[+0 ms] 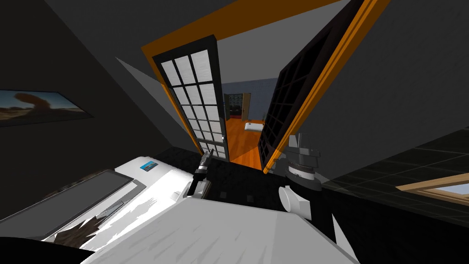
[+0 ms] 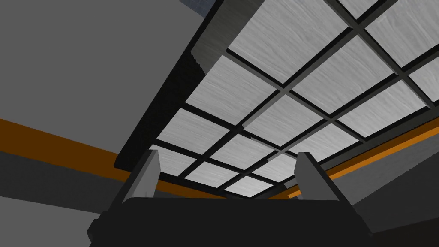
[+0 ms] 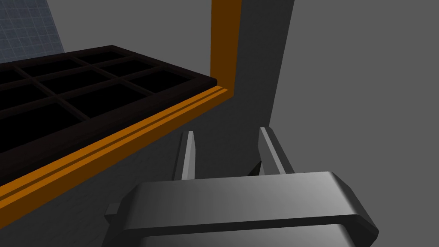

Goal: Push the door open

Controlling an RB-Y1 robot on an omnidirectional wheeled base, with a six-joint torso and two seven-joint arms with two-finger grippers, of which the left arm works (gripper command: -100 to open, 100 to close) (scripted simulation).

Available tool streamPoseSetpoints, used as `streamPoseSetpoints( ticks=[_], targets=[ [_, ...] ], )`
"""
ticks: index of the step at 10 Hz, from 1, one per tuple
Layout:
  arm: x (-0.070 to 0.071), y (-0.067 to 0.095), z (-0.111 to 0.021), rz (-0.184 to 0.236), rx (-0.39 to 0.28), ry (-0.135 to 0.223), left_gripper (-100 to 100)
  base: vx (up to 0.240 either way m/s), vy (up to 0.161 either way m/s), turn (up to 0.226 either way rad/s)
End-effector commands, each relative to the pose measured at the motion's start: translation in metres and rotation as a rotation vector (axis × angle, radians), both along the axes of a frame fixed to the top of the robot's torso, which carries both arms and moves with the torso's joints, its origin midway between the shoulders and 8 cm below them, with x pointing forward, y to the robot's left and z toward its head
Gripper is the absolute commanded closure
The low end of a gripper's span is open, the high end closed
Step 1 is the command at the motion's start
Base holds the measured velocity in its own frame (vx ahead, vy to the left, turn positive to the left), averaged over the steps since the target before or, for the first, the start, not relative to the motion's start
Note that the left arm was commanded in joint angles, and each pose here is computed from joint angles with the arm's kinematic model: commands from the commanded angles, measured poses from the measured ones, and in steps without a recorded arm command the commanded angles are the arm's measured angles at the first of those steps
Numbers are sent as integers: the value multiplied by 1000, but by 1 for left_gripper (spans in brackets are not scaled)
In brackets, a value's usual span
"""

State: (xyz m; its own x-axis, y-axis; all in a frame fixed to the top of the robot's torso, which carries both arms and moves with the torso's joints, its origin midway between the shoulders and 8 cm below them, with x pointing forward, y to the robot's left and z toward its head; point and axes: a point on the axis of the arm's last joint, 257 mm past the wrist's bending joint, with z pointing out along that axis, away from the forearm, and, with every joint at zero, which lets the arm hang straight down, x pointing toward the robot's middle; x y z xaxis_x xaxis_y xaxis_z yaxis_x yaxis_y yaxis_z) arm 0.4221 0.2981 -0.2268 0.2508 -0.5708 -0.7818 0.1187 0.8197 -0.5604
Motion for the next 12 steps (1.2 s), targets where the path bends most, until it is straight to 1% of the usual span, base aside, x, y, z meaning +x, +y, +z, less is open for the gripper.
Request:
streamPoseSetpoints(
  ticks=[1, 2, 4, 6, 7, 12],
  targets=[
    [2, 0, -12, 12, 56, 17, -100, 97, 58, -83],
    [2, 1, -15, 13, 56, 24, -100, 66, 36, -27],
    [3, 2, -32, 25, 120, 53, -100, 59, 36, -74],
    [4, 2, -45, 35, 181, 73, -100, 87, 48, -79],
    [4, 2, -48, 35, 180, 80, -100, 53, 44, -23],
    [3, 2, -87, 51, 319, 144, -100, 76, 56, -74]
  ],
)
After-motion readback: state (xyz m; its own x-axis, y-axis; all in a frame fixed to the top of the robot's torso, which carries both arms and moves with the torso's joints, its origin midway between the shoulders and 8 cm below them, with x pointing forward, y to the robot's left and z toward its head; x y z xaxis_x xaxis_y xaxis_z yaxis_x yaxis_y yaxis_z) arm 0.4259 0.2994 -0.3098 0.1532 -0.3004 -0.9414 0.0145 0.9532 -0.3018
